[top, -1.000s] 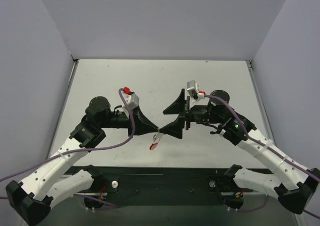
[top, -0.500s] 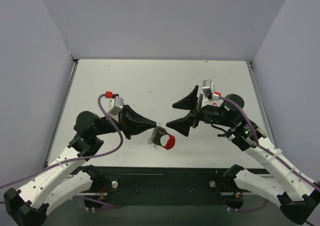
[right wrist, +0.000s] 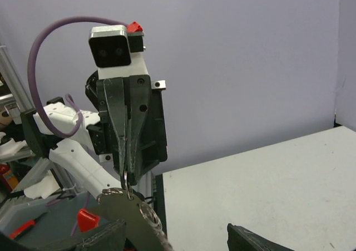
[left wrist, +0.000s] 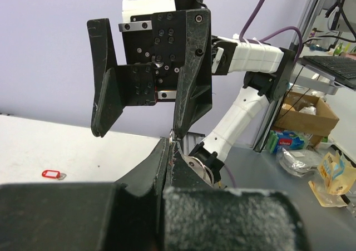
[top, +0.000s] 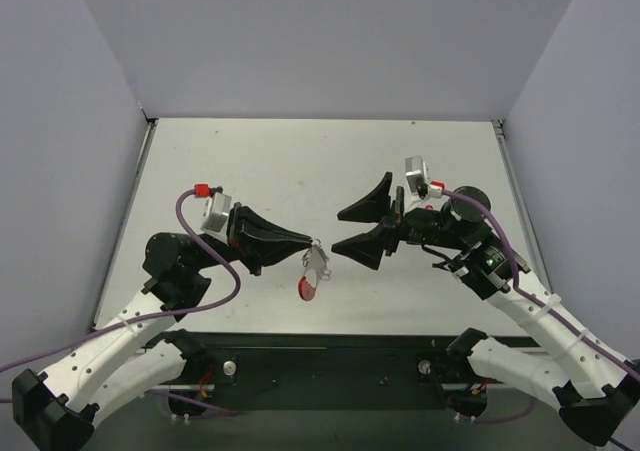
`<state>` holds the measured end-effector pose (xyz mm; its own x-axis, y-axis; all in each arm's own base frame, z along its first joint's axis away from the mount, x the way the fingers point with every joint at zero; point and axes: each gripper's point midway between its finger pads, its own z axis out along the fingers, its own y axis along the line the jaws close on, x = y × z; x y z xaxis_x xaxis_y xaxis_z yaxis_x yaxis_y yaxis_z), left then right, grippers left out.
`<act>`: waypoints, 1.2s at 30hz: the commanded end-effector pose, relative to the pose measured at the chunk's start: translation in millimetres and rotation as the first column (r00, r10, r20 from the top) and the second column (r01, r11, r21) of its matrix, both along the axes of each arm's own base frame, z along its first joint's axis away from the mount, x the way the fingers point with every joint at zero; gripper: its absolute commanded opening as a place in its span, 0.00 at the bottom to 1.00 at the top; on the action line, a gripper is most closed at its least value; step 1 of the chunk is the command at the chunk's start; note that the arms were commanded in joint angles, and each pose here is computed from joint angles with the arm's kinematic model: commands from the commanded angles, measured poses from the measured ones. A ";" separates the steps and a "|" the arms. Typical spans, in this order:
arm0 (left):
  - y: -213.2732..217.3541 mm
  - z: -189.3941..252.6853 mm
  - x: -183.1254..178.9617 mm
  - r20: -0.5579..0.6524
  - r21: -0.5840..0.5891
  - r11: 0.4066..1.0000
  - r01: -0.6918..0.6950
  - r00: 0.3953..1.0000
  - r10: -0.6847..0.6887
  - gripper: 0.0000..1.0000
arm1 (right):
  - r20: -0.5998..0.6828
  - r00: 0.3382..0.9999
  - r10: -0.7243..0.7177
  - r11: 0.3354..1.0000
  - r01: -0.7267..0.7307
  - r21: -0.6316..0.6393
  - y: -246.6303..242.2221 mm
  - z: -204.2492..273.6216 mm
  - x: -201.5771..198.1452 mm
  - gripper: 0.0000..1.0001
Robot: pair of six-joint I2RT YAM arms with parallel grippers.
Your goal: Put the keys on the keyring
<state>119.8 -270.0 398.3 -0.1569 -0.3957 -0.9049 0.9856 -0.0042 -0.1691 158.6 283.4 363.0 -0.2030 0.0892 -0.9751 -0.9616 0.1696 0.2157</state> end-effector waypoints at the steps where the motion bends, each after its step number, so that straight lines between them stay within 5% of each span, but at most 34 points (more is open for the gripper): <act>1: 3.6 26.4 -8.0 0.058 -0.096 0.995 0.019 0.998 -0.014 0.00 | 0.101 0.993 0.054 0.992 -0.065 0.107 2.1 36.1 -9.1 0.71; 18: -6.1 24.7 -5.1 0.041 -0.080 0.996 0.035 0.999 -0.032 0.00 | 0.087 0.980 0.179 0.975 -0.188 0.114 16.5 39.9 -23.6 0.59; 28: -6.6 24.4 -2.9 0.037 -0.073 0.997 0.018 0.999 -0.016 0.00 | 0.073 0.974 0.216 0.968 -0.223 0.112 21.0 39.1 -26.1 0.19; 32: -9.8 22.2 -3.0 0.033 -0.062 0.998 0.031 0.999 -0.029 0.00 | 0.071 0.971 0.228 0.966 -0.235 0.109 22.0 38.9 -27.3 0.17; 36: -13.4 18.1 -3.4 0.028 -0.039 0.998 0.041 0.999 -0.040 0.00 | 0.065 0.970 0.234 0.965 -0.240 0.103 22.3 39.6 -27.8 0.00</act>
<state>126.5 -284.8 390.8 -0.2098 -0.3931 -0.8952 0.9757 -0.0245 -0.2179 136.7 306.0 371.7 -0.2712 0.0940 -0.9579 -0.9624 -0.0427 0.2682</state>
